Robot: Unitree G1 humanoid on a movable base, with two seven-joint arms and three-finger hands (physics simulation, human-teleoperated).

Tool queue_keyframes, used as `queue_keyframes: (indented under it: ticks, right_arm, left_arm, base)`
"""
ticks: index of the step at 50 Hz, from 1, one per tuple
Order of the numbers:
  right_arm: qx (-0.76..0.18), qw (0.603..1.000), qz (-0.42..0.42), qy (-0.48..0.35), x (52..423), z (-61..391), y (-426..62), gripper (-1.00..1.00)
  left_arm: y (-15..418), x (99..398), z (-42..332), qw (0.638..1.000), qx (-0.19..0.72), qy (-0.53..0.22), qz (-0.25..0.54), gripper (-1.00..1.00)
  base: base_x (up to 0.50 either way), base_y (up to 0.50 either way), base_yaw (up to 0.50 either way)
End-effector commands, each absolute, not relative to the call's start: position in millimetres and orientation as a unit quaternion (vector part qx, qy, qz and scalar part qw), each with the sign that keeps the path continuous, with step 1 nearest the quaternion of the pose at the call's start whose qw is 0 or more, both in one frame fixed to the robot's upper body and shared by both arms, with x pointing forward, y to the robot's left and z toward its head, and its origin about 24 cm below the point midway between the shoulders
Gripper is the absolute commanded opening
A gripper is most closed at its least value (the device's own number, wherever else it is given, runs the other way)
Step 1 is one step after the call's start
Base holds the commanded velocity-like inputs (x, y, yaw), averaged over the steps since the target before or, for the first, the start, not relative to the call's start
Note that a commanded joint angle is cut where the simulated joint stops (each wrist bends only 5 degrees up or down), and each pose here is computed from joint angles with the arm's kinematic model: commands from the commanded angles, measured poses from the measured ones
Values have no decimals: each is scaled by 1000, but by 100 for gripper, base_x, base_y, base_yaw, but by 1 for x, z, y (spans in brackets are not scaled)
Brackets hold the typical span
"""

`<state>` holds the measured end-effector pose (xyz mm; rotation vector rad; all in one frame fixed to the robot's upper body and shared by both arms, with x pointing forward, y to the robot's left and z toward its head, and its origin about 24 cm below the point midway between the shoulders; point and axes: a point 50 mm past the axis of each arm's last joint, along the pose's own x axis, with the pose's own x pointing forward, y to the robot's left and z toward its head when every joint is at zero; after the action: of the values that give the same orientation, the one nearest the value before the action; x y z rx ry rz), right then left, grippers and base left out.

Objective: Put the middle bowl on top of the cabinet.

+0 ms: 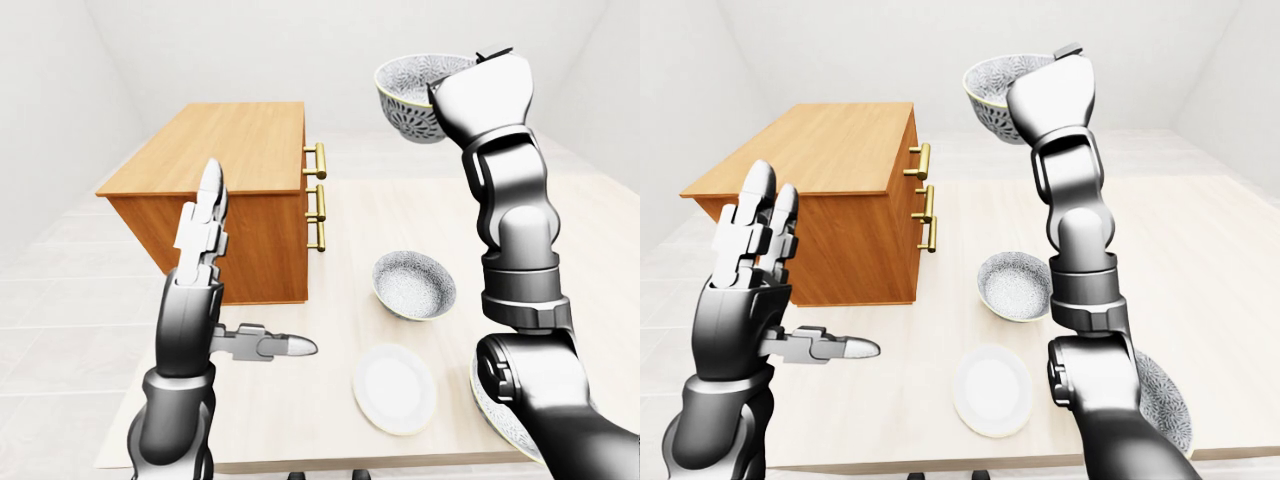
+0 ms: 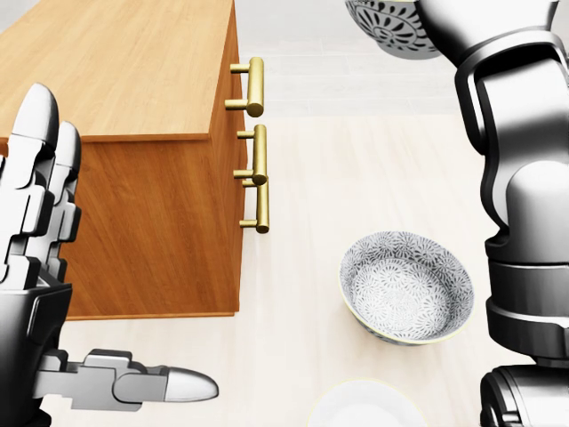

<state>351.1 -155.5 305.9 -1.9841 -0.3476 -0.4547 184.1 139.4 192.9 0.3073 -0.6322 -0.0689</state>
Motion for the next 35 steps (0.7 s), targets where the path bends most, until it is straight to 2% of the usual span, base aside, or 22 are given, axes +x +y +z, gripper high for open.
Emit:
queue_keyframes:
  ticks: [1,11,20,35]
  right_arm:
    - [-813,499,-193,-229,338,328,-109,-100]
    - [-804,503,-185,-257,337,341,-89,-100]
    - [-802,504,-170,-271,341,335,-68,-100]
    - [-777,524,-172,-303,330,363,-47,-100]
  left_arm:
    - [144,184,192,941,142,-308,-9,100]
    - [146,184,194,940,140,-312,-4,100]
    - [146,183,195,938,144,-314,-1,100]
    - [147,181,197,938,139,-318,-2,100]
  base:
    - [0,0,0]
    - [0,0,0]
    - [0,0,0]
    - [0,0,0]
